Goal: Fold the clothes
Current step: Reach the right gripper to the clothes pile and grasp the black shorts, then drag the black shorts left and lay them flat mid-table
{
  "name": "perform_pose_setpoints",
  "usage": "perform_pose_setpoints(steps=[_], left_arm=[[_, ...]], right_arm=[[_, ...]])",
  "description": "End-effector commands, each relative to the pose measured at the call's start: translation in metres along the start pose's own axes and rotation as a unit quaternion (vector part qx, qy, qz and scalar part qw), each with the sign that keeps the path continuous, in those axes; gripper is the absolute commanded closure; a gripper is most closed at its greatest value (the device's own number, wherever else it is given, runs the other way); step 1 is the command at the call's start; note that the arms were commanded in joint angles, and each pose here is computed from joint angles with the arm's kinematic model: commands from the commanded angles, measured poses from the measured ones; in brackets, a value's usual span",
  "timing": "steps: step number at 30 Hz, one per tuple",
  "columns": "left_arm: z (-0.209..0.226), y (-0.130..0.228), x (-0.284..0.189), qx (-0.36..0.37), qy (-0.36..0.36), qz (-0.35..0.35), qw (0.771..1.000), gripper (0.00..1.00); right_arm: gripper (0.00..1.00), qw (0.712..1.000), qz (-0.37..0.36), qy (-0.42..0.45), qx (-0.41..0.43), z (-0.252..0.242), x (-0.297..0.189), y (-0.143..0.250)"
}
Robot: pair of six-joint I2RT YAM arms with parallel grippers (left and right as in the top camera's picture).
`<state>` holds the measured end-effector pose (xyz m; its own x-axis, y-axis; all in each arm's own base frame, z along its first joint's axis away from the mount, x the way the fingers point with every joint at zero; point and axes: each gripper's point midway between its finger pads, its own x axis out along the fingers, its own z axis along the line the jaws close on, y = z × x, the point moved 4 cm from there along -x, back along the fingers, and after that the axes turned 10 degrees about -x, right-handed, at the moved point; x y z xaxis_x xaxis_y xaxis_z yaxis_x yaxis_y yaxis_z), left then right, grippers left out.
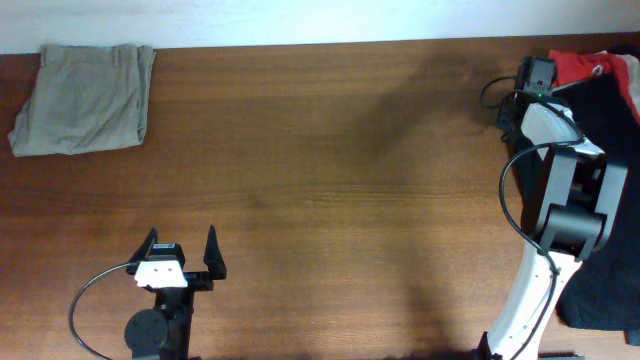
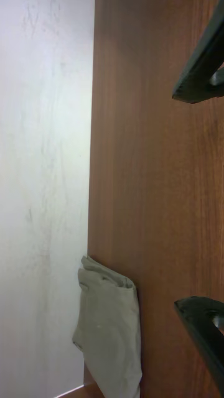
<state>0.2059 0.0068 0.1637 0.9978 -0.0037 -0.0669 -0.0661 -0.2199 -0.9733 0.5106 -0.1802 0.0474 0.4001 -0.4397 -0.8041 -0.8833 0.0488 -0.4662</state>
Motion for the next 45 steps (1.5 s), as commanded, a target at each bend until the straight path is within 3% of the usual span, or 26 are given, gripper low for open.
perform_pose_setpoints(steps=[1,9,12,18,25,28,32,39,40,42,43,44,45], left_arm=[[0.000,0.002,0.000,0.009,0.002,0.001,1.000,0.01],[0.000,0.002,0.000,0.009,0.002,0.001,1.000,0.01],[0.000,0.002,0.000,0.009,0.002,0.001,1.000,0.01],[0.000,0.002,0.000,0.009,0.002,0.001,1.000,0.01],[0.000,0.002,0.000,0.009,0.002,0.001,1.000,0.01],[0.000,0.002,0.000,0.009,0.002,0.001,1.000,0.01],[0.000,0.002,0.000,0.009,0.002,0.001,1.000,0.01],[0.000,0.002,0.000,0.009,0.002,0.001,1.000,0.01],[0.000,0.002,0.000,0.009,0.002,0.001,1.000,0.01],[0.000,0.002,0.000,0.009,0.002,0.001,1.000,0.01],[0.000,0.002,0.000,0.009,0.002,0.001,1.000,0.01],[0.000,0.002,0.000,0.009,0.002,0.001,1.000,0.01],[0.000,0.002,0.000,0.009,0.002,0.001,1.000,0.01]], right_arm=[[0.96,0.998,-0.025,0.022,0.052,-0.032,-0.039,-0.017],[0.96,0.990,-0.099,0.028,0.094,-0.069,-0.143,-0.050],[0.96,0.986,-0.139,0.000,0.090,-0.057,-0.187,-0.063],[0.96,0.952,-0.210,-0.221,-0.008,0.109,-0.280,-0.080],[0.96,0.894,-0.183,-0.384,-0.139,0.305,-0.355,-0.008],[0.96,0.880,-0.165,-0.413,-0.167,0.347,-0.376,0.024],[0.96,0.838,-0.162,-0.475,-0.214,0.389,-0.423,0.067],[0.96,0.809,-0.121,-0.529,-0.225,0.404,-0.445,0.094],[0.95,0.804,-0.116,-0.537,-0.228,0.405,-0.447,0.097],[0.62,0.808,-0.115,-0.530,-0.231,0.403,-0.443,0.096],[0.62,0.813,-0.115,-0.524,-0.227,0.400,-0.440,0.093],[0.55,0.819,-0.116,-0.517,-0.220,0.393,-0.435,0.086],[0.39,0.825,-0.116,-0.512,-0.211,0.383,-0.431,0.078]])
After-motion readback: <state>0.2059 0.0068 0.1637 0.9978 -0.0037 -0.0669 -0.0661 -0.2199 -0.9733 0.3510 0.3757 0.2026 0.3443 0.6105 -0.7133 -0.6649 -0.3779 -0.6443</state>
